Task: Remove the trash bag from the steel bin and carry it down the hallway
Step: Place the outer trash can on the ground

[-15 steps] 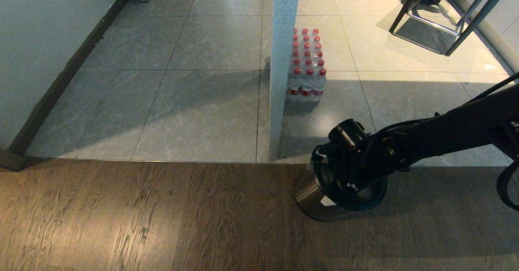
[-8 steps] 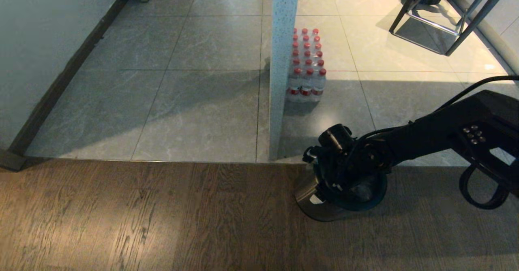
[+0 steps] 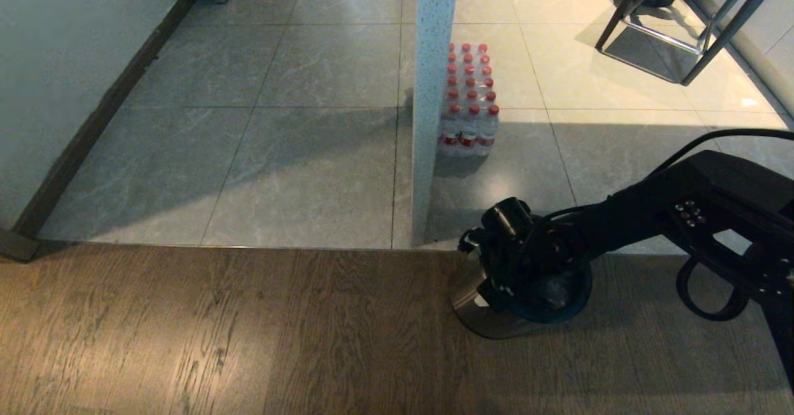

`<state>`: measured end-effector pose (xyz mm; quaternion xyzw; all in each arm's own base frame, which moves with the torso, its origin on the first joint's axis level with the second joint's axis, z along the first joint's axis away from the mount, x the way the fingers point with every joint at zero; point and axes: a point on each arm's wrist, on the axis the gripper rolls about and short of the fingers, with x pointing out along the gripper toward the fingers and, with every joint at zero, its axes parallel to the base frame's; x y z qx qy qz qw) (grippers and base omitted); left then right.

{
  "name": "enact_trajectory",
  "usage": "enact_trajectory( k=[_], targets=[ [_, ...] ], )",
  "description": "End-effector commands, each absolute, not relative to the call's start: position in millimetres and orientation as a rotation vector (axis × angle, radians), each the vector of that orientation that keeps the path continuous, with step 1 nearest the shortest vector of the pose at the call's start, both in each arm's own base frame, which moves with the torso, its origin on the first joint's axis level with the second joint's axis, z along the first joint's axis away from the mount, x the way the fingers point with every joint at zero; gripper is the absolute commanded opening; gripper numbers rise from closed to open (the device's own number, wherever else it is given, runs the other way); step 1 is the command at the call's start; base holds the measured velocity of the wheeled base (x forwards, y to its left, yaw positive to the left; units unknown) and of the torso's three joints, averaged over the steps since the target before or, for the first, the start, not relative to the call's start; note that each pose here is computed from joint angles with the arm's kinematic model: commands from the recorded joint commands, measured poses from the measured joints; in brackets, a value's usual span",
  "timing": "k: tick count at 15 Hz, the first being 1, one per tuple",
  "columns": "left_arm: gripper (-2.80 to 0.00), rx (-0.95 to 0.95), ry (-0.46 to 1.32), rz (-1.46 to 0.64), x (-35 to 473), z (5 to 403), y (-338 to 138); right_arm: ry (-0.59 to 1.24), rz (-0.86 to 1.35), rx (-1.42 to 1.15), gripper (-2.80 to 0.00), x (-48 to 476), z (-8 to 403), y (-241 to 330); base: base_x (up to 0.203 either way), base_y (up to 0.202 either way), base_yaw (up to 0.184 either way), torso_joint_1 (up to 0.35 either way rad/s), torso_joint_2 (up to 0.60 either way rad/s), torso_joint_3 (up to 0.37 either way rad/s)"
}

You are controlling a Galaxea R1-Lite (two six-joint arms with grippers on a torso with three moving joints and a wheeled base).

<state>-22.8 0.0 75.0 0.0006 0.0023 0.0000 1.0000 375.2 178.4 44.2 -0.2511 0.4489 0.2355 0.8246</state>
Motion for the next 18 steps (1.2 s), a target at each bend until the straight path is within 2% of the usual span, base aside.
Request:
enact_trajectory(
  k=[1,4,12,14,18],
  targets=[
    [-2.80,0.002,0.005,0.000,-22.8,75.0,0.0,0.953,0.500,-0.536,-2.80,373.0,46.7,176.9,0.000,0.000,0.000,0.000,0.00,0.000],
    [-2.80,0.002,0.005,0.000,-22.8,75.0,0.0,0.942,0.498,-0.534,-2.80,369.1,54.2,174.4,0.000,0.000,0.000,0.000,0.00,0.000],
    [-2.80,0.002,0.005,0.000,-22.8,75.0,0.0,0.822,0.484,-0.508,-2.80,349.1,105.5,162.5,0.000,0.000,0.000,0.000,0.00,0.000],
    [-2.80,0.002,0.005,0.000,-22.8,75.0,0.0,0.831,0.487,-0.515,-2.80,338.0,104.7,157.1,0.000,0.000,0.000,0.000,0.00,0.000],
    [-2.80,0.002,0.005,0.000,-22.8,75.0,0.0,0.726,0.481,-0.494,-2.80,311.8,141.9,144.8,0.000,0.000,0.000,0.000,0.00,0.000]
  ],
)
